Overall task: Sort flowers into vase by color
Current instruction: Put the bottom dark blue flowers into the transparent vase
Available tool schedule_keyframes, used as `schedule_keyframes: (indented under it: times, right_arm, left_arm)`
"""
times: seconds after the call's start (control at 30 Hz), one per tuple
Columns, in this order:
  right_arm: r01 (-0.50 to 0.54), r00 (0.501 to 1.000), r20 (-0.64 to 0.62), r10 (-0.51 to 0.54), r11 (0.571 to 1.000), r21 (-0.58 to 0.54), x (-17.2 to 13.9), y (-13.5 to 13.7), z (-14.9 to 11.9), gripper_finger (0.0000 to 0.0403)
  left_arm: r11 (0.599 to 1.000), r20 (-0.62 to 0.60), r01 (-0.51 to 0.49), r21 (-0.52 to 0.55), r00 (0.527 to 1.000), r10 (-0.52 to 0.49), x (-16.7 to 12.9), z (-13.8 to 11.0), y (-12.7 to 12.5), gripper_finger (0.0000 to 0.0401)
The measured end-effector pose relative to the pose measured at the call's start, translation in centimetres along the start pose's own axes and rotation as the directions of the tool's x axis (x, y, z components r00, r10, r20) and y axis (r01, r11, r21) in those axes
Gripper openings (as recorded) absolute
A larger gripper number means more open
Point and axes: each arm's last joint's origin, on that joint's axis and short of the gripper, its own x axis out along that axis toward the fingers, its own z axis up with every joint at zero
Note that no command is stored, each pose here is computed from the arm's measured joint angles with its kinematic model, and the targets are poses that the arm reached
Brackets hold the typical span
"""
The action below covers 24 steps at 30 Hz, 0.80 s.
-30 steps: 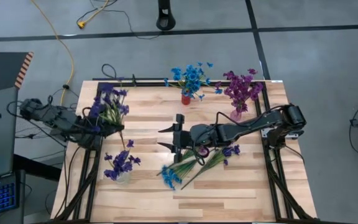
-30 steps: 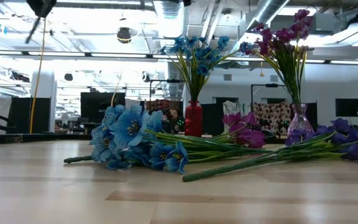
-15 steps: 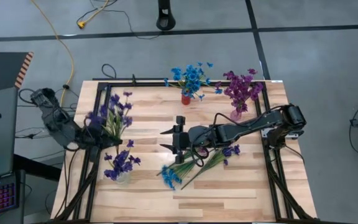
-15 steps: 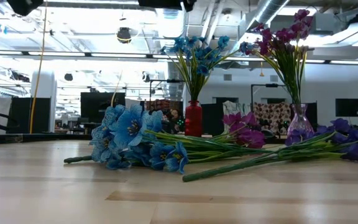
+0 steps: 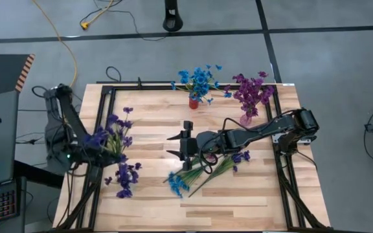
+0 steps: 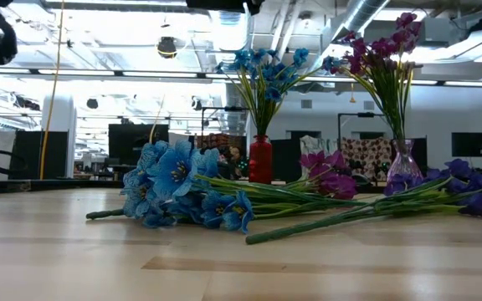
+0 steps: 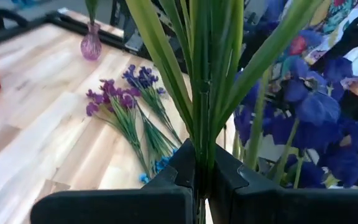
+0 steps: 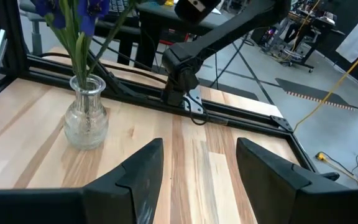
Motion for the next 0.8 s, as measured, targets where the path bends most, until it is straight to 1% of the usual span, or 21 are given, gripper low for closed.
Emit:
schedule_keyframes:
  times: [0.1,0.27,0.33,0.5,0.8]
  right_arm:
    - [0.0,1.0,0.0,0.0,1.0,0.0,0.0,0.0,0.0,0.023]
    - [0.0,1.0,0.0,0.0,1.0,0.0,0.0,0.0,0.0,0.023]
    - [0.0,1.0,0.0,0.0,1.0,0.0,0.0,0.0,0.0,0.023]
    - [0.0,1.0,0.0,0.0,1.0,0.0,0.0,0.0,0.0,0.023]
    - [0.0,1.0,0.001,0.0,1.0,-0.001,0.0,0.0,0.0,0.023]
  left_arm:
    - [0.998,0.021,-0.038,0.04,0.999,0.037,-0.1,-0.4,0.1,0.0002]
    - [0.996,0.005,-0.088,0.03,0.996,0.088,0.1,-1.0,0.5,0.0002]
    - [0.995,-0.004,-0.096,0.014,0.995,0.096,0.2,-1.2,0.4,0.0002]
    - [0.995,-0.035,-0.097,0.014,0.995,0.097,0.5,-1.7,0.0,0.0002]
    - [0.987,-0.06,-0.146,0.071,0.987,0.15,1.4,-3.0,-0.6,0.0002]
